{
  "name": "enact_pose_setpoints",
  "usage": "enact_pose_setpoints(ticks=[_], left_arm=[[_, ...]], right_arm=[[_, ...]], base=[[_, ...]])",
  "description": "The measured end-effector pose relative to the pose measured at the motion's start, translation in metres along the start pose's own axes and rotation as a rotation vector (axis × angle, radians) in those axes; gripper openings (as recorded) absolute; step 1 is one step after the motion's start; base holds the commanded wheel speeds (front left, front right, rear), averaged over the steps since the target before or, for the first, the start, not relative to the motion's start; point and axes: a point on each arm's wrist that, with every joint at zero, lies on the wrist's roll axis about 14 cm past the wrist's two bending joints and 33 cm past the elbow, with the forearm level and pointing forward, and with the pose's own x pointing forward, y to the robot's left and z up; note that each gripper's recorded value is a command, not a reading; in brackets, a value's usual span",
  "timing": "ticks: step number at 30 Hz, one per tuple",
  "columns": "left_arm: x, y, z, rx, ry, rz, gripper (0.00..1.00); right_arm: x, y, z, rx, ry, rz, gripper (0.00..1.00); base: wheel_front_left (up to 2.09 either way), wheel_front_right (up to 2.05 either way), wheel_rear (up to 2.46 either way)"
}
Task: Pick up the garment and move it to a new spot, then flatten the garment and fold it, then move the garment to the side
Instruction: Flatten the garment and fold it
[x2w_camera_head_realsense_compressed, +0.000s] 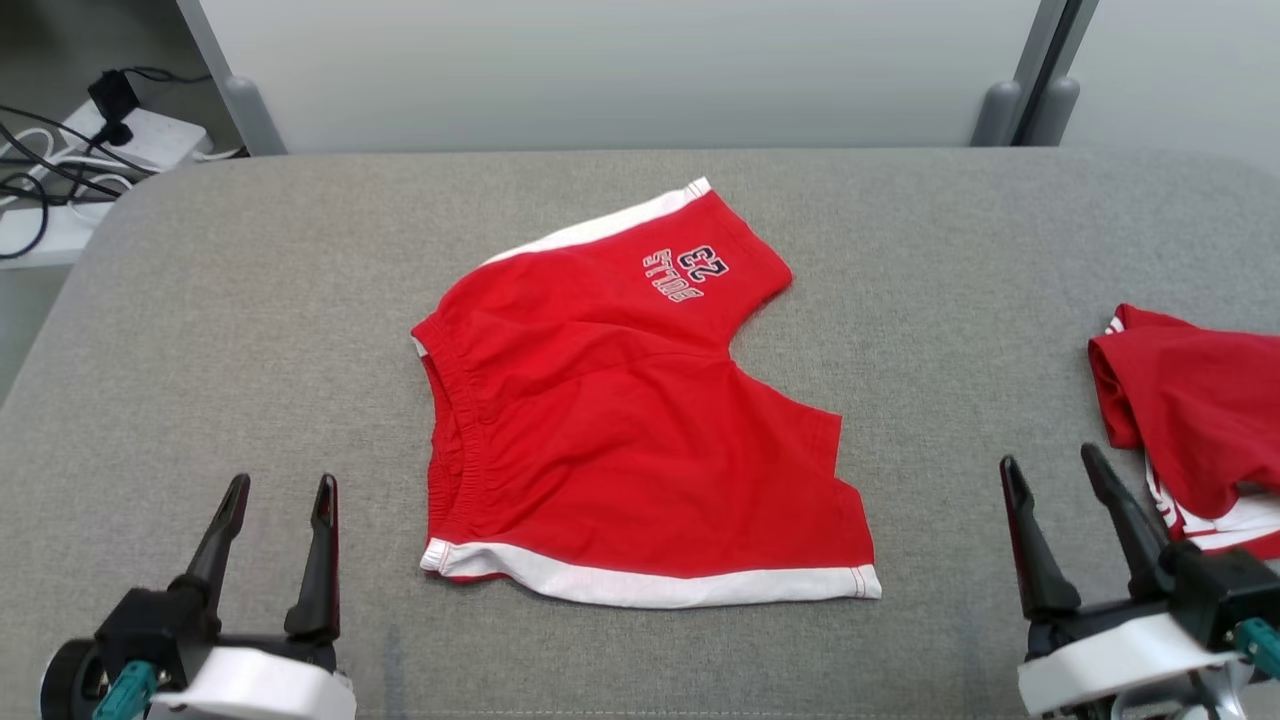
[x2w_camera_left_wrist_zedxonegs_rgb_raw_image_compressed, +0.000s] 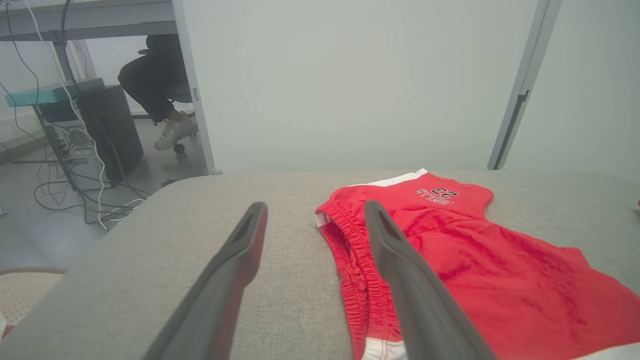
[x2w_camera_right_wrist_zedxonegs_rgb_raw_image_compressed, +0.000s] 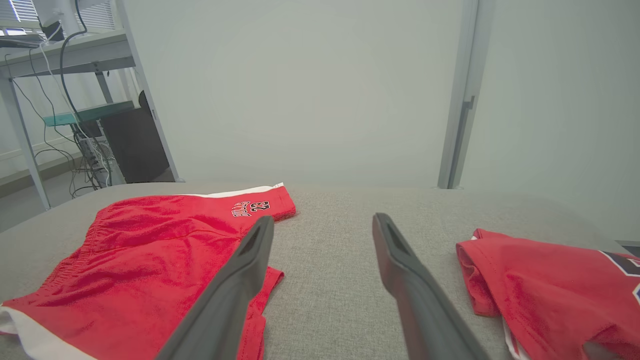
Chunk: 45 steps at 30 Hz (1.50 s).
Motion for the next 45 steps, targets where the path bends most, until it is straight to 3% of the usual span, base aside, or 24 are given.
enact_pose_setpoints(ticks=[8,18,45], left_arm=[[-0.031,0.004,-0.010,-0.019,0.027,0.023,1.00],[-0.034,-0.006,-0.007,-0.050,0.018,0.015,1.00],[-0.025,-0.011,-0.026,-0.043,0.091,0.004,1.00]], right_arm=[[-0.026,0.012,-0.009,0.017,0.025,-0.001,1.00],[-0.048,0.017,-0.016,0.051,0.065,-0.024,1.00],[-0.044,0.019,-0.023,0.073,0.088,-0.032,1.00]], base=[[0.00,0.00,0.00],[0.00,0.00,0.00],[0.00,0.00,0.00]])
